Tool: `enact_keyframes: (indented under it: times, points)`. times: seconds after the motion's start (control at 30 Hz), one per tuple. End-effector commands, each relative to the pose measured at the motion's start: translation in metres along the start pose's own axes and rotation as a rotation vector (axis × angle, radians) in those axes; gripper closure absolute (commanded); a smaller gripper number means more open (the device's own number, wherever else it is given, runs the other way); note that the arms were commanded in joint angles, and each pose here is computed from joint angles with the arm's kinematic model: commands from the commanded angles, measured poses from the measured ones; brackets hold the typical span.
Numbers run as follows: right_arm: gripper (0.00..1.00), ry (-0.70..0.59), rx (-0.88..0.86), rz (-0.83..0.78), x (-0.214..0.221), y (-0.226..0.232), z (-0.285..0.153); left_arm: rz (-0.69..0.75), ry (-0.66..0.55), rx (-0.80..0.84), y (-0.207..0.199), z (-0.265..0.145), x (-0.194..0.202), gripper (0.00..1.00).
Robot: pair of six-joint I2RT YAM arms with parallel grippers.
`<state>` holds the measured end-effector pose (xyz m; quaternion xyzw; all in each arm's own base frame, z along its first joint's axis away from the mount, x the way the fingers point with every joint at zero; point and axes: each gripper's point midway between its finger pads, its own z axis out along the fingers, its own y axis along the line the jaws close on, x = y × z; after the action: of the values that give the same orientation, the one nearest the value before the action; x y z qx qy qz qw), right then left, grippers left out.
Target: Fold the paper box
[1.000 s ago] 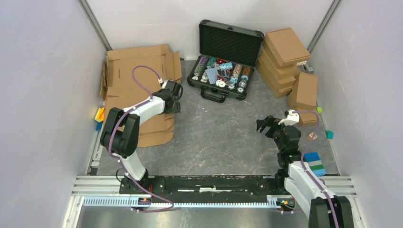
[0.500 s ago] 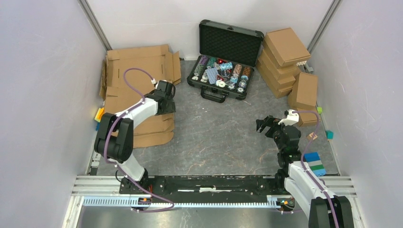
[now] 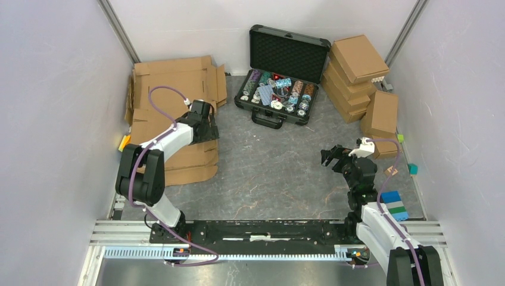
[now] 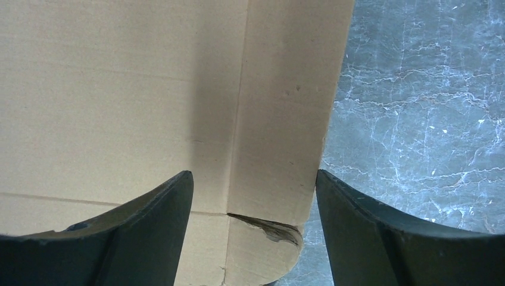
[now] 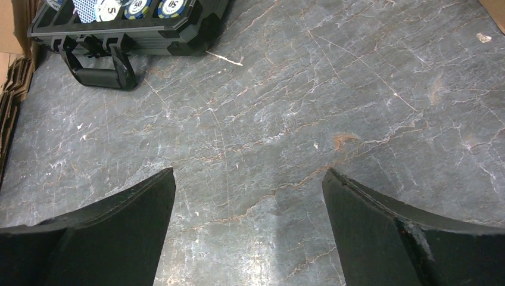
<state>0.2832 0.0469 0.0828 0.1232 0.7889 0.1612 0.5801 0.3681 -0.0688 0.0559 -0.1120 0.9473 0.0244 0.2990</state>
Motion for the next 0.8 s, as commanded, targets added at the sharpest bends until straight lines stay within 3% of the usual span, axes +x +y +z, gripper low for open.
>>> enact_keyframes:
  times: [0.0,0.23,0.37,0.53,0.7,0.77]
  points:
    - [0.02,-0.047,-0.026,0.005,-0.012,0.006,0.001,-0.017,-0.033,0.01,-0.002,0.0,-0.01,0.19]
    - [0.02,-0.049,-0.028,0.004,-0.012,0.006,0.001,-0.035,-0.046,-0.031,0.008,-0.002,-0.012,0.33]
    - [0.02,-0.045,-0.027,0.005,-0.011,0.006,0.001,-0.045,-0.076,-0.063,0.015,-0.007,-0.017,0.5]
    - [0.02,-0.048,-0.03,0.007,-0.012,0.007,0.001,-0.047,-0.116,-0.082,0.021,-0.016,-0.025,0.79]
    - [0.02,-0.045,-0.031,0.005,-0.011,0.007,0.001,-0.046,-0.164,-0.146,0.032,-0.026,-0.033,0.98]
    - [0.02,-0.045,-0.033,0.006,-0.011,0.007,0.001,-0.054,-0.181,-0.175,0.038,-0.029,-0.035,0.98]
